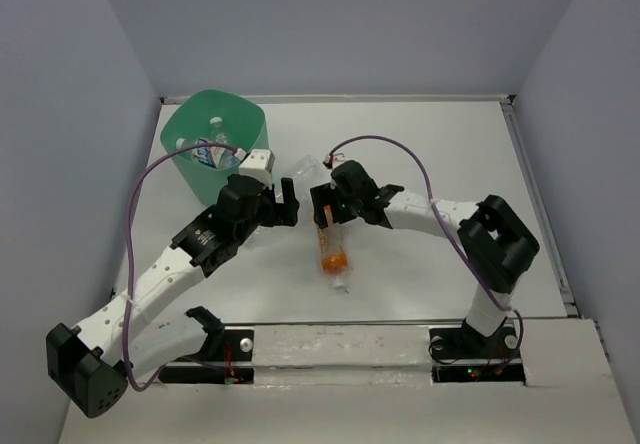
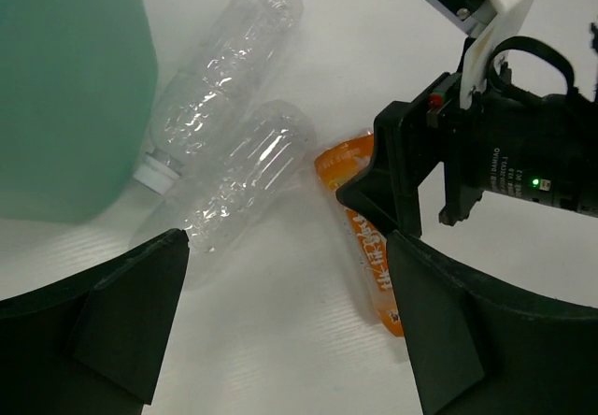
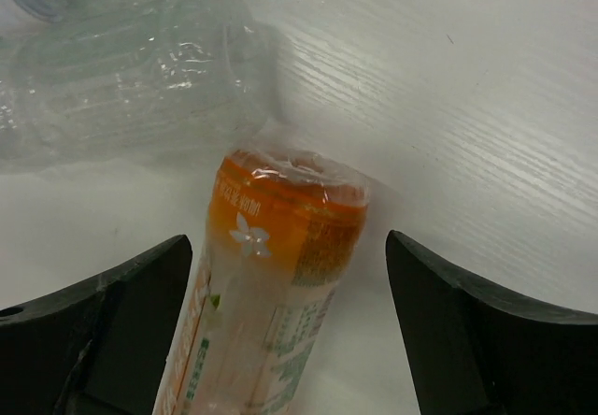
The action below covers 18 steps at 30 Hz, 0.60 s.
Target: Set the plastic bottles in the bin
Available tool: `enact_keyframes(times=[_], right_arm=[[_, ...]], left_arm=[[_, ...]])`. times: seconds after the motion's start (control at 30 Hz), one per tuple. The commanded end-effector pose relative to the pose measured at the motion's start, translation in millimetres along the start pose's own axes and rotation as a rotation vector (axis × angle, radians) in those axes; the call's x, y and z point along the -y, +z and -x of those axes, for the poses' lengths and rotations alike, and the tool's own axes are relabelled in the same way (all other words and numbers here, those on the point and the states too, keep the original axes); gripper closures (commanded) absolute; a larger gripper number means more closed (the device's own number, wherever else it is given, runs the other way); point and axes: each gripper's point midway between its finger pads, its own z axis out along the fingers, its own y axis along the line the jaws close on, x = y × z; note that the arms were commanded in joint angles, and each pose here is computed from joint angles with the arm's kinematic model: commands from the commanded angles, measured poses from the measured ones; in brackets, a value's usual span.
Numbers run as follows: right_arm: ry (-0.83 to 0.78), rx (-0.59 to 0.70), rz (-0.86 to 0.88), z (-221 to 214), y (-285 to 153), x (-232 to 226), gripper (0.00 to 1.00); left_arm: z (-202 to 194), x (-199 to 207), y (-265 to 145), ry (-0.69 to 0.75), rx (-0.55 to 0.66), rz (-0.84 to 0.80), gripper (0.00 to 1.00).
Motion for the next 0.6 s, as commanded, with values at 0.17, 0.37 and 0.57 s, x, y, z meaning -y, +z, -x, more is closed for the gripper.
enact_keyframes(times=[0.17, 0.37, 0.57], right_arm=[[0.035, -0.035, -0.034, 0.1, 32.8, 5.5, 0.23], [0.054, 0.021, -0.053, 12.4, 5.5, 12.1, 0.48], [0.023, 0.241, 0.033, 89.1, -71.1, -11.7, 0.57]], left_arm=[[31.4, -12.1, -12.2, 0.03, 0.09, 0.087, 0.03], [40.5, -7.9, -20.0, 0.017, 0.135, 0.055, 0.02], [101.0, 2.2, -70.6, -0.068, 0.372, -0.028, 0.02]])
